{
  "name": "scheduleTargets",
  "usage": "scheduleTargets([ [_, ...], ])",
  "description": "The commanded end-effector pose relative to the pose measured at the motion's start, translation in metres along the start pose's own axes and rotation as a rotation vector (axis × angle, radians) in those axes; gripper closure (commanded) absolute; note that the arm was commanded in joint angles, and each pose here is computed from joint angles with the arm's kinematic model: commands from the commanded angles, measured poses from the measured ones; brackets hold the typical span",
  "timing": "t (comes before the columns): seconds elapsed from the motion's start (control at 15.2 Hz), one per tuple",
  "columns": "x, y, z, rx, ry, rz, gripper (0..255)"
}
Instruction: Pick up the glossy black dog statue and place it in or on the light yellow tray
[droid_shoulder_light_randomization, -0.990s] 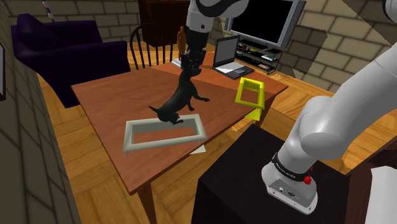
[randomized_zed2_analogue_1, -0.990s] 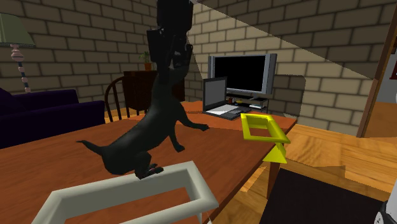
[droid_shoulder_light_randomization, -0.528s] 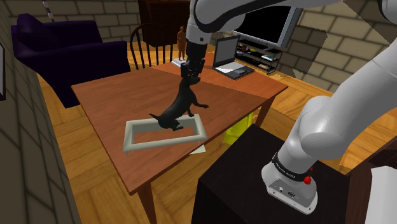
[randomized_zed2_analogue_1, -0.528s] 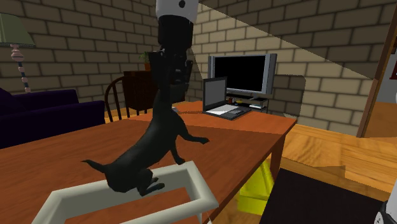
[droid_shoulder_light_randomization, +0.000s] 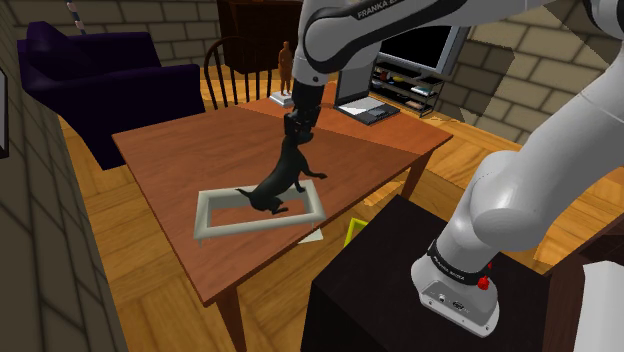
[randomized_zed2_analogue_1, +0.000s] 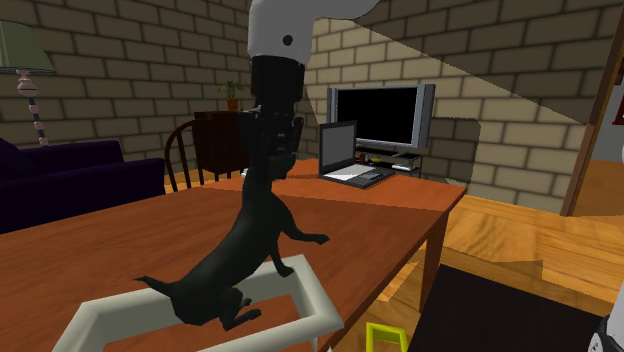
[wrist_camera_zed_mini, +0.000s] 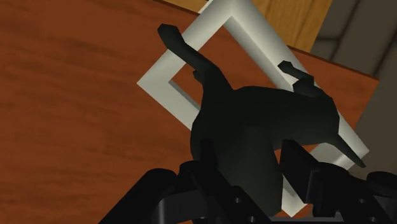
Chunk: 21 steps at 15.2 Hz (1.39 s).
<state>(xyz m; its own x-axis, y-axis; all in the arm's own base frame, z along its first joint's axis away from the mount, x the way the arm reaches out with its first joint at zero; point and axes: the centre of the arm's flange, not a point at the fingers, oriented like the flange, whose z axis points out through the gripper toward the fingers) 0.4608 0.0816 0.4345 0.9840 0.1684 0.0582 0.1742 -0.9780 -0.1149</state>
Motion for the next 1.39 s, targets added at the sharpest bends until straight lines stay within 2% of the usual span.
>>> scheduleTargets([
  [0.0,-0.001,0.0,0.005,0.0,-0.004,-0.002,255],
  [0.4,-0.001,0.0,0.005,0.0,-0.004,-0.002,255],
  [0.46,-0.001,0.0,0.005,0.0,-0.004,-0.002,0],
  [0.79,-0.001,0.0,0.005,0.0,-0.004,-0.002,0],
  [1.06,-0.001,0.0,-0.045,0.0,-0.004,-0.002,0],
  [1.32,-0.001,0.0,-0.045,0.0,-0.004,-0.002,0],
])
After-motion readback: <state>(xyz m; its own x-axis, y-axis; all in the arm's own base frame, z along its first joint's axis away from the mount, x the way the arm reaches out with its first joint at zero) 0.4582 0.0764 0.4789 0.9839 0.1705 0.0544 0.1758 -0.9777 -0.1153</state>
